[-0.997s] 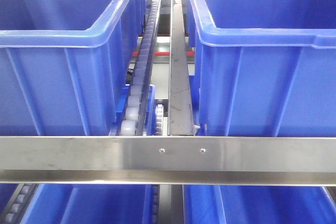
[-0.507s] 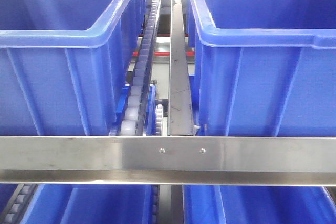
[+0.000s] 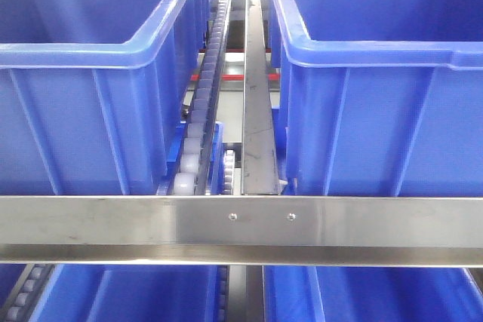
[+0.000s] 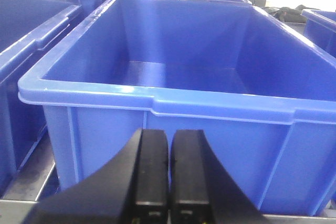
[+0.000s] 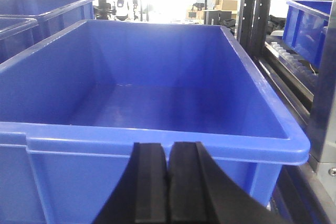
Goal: Pick and sort blue part to right shelf
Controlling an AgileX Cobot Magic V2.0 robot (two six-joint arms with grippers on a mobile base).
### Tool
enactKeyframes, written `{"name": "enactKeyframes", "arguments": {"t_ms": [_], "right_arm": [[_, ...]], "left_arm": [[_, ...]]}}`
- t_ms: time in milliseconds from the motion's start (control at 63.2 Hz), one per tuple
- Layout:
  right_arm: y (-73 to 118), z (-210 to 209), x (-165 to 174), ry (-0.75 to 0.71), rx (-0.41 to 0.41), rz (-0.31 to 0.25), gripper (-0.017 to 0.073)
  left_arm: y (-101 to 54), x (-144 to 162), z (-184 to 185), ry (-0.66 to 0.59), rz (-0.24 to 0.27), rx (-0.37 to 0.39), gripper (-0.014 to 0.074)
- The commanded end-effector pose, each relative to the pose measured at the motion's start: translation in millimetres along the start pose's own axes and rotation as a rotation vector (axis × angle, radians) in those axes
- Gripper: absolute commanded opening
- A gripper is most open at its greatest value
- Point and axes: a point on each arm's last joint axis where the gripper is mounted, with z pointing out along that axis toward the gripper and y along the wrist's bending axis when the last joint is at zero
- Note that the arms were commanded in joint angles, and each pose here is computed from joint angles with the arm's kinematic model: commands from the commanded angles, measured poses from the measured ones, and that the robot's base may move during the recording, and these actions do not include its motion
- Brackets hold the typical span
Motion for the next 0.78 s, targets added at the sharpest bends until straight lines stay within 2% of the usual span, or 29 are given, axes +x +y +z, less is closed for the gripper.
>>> {"name": "enactKeyframes", "arguments": {"t_ms": [0, 760], "right_arm": [[0.3, -2.8, -17.1, -0.135, 0.001, -0.005, 0.0058], [0.3, -2.8, -17.1, -0.135, 0.001, -0.005, 0.0058]], "left_arm": [[0.6, -2.3, -1.4, -0.091, -0.017, -0.003, 0.0123], [0.6, -2.3, -1.4, -0.091, -0.017, -0.003, 0.0123]]}}
